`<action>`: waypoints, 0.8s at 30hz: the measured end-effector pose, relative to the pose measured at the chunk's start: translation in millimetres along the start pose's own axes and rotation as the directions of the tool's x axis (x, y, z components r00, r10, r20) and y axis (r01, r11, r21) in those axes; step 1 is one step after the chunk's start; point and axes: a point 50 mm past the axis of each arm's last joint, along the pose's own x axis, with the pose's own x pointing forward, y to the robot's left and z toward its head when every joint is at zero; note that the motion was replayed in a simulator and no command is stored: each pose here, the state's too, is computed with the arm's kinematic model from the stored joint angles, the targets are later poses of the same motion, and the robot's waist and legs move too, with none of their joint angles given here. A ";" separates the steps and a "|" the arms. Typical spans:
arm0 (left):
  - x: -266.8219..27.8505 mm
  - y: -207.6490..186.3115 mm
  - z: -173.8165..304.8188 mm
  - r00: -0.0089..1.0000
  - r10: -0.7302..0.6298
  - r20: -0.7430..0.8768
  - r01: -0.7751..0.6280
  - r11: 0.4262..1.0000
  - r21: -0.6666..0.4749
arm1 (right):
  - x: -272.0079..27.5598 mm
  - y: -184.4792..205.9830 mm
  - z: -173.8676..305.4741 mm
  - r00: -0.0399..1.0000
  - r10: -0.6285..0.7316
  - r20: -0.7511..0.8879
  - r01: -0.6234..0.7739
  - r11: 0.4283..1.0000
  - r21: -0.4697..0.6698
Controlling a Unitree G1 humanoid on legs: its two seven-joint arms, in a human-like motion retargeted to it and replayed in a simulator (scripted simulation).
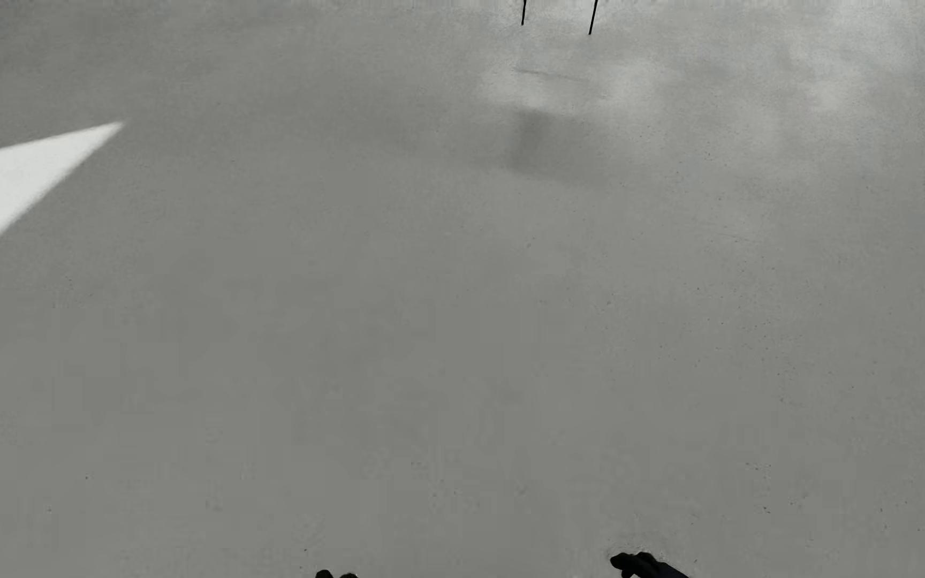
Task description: Head to the stool
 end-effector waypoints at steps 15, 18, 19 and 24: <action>-30.7 123.7 68.3 0.789 0.411 0.457 -0.299 0.906 -0.298 | -30.7 79.8 -60.0 0.910 0.299 -0.287 -0.236 0.943 0.235; -120.5 124.7 90.9 0.479 0.558 0.678 -0.036 0.784 -0.620 | -7.2 37.0 -27.2 0.979 0.105 -0.174 -0.066 0.974 0.215; -156.1 138.0 103.6 0.296 0.611 0.734 0.109 0.742 -0.662 | -1.1 23.2 -13.8 0.992 0.062 -0.110 -0.042 0.983 0.178; -273.4 211.7 126.3 -0.409 0.690 0.597 0.336 0.722 -0.605 | 19.8 -49.0 60.5 0.984 -0.073 0.164 0.095 0.987 -0.130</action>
